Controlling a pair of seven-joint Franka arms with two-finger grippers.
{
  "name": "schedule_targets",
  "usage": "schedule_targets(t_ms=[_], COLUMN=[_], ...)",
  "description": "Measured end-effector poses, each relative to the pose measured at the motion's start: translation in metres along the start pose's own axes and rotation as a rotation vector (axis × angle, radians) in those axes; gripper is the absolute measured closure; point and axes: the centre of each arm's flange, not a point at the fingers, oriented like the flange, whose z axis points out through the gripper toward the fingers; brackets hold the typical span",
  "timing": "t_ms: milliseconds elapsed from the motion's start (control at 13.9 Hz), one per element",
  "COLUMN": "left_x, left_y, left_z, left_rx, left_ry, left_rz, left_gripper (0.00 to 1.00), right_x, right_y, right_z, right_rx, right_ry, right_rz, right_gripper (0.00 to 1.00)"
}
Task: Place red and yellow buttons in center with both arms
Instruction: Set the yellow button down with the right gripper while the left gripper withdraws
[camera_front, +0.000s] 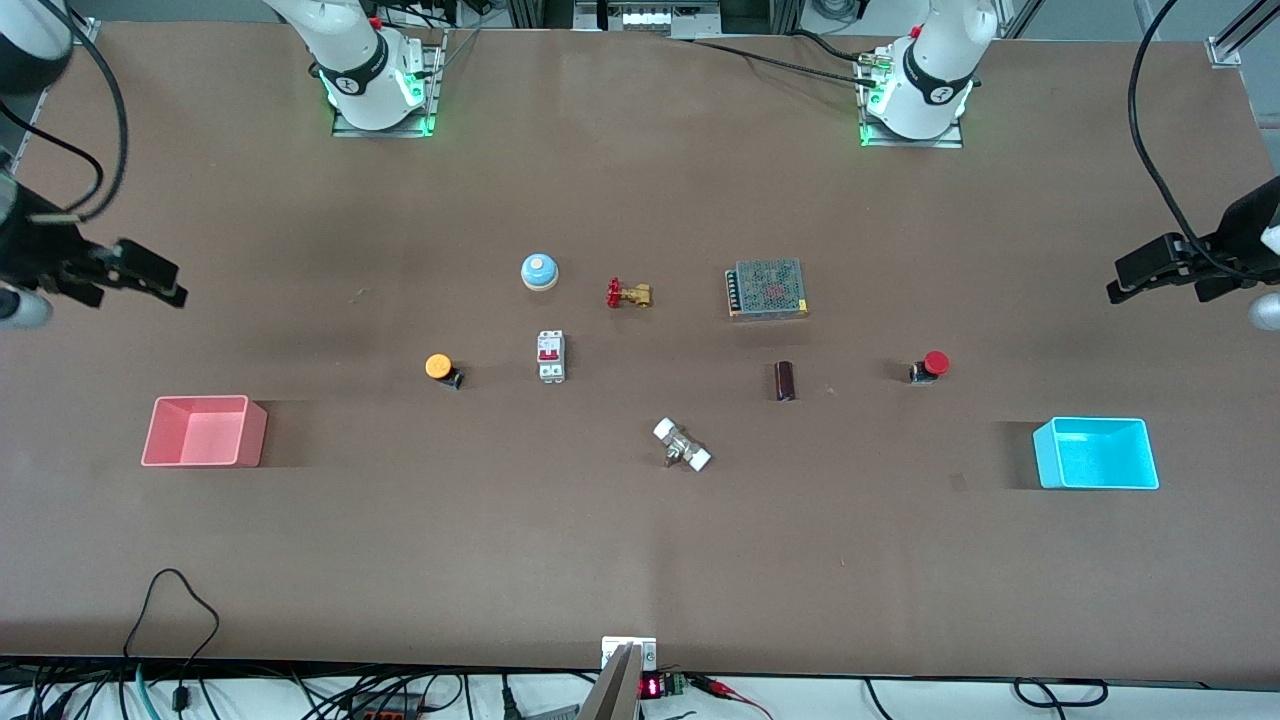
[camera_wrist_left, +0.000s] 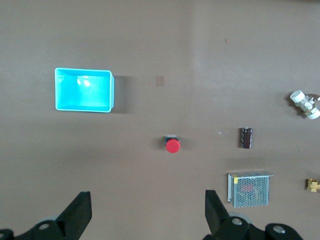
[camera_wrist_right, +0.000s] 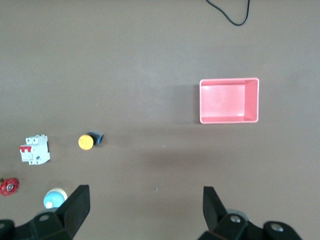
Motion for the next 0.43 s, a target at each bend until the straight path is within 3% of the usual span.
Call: schedule_targets(t_ms=[432], left_x=[-0.0003], left_y=[-0.0010], left_z=[0.0065], left_rx=[0.000], left_ry=[-0.014], left_rz=[-0.005], left_gripper=[0.00], right_x=[-0.0067], right_y=[-0.0080], right_z=[0.0071], right_rx=[-0.002], right_ry=[-0.033], right_rz=[-0.008], right_gripper=[0.00])
